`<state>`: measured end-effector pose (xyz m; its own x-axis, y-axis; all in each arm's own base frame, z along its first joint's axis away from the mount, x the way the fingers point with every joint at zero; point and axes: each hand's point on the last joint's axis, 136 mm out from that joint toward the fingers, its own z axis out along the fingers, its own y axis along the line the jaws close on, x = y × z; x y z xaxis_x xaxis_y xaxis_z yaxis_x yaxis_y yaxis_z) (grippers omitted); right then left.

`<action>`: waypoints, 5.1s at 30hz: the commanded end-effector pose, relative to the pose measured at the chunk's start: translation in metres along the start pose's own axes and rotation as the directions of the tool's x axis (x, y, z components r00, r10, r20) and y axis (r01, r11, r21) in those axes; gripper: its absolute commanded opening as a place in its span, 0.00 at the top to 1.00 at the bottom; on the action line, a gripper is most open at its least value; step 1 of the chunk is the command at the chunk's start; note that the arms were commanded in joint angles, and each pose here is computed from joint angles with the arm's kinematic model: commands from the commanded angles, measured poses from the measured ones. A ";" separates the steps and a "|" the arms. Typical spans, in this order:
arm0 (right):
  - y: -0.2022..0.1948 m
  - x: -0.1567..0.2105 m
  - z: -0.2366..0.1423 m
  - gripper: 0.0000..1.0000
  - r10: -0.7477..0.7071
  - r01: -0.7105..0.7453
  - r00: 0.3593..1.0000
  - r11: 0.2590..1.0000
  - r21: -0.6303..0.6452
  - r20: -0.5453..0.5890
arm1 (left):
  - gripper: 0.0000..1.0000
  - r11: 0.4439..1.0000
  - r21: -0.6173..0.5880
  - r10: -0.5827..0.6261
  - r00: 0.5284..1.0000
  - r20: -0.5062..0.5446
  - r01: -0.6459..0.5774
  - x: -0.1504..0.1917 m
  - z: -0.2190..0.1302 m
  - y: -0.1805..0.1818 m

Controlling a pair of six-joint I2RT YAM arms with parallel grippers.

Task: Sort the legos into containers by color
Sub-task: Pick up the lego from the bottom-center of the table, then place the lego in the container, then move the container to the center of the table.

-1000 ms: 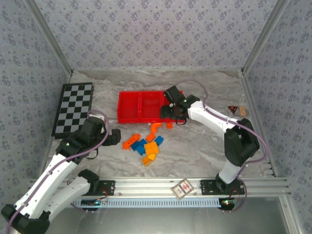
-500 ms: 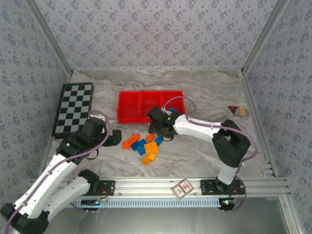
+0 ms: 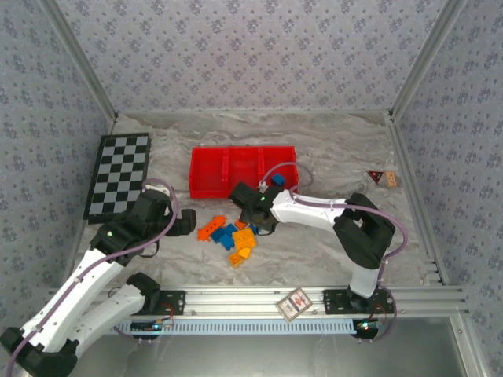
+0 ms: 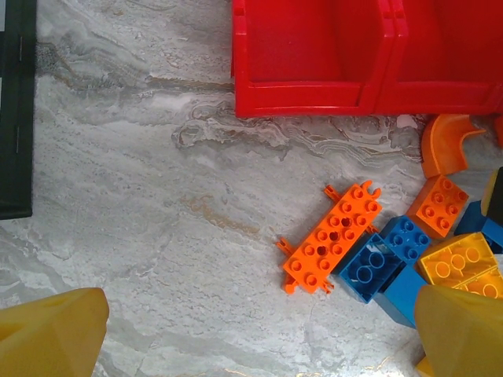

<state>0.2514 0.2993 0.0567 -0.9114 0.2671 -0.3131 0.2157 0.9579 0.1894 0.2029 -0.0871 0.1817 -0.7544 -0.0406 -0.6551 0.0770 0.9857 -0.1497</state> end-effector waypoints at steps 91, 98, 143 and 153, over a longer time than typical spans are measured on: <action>-0.019 -0.198 -0.031 0.45 -0.276 0.282 0.934 0.959 0.004 0.228 | 0.01 0.999 -0.025 0.034 0.999 -0.009 -0.034 0.002 0.003 -0.002; -0.030 -0.191 -0.016 0.45 -0.268 0.274 0.946 0.962 -0.009 0.180 | 0.00 0.999 -0.017 0.039 0.999 -0.020 -0.039 0.003 0.006 -0.005; -0.011 -0.015 -0.026 0.51 -0.397 0.359 0.899 0.910 -0.207 -0.186 | 0.00 0.999 -0.019 0.031 1.000 0.001 -0.031 0.002 0.000 -0.003; 0.004 -0.005 -0.002 0.51 -0.401 0.360 0.900 0.905 -0.226 -0.172 | 0.00 0.999 -0.021 0.036 0.999 0.000 -0.036 0.002 0.001 -0.003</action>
<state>0.2525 0.2991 0.0698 -0.9643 -0.1691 -0.2040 -0.2228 0.9341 0.2790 0.2021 -0.0928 0.1784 -0.7572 -0.0041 -0.6531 0.0972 0.9881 -0.1189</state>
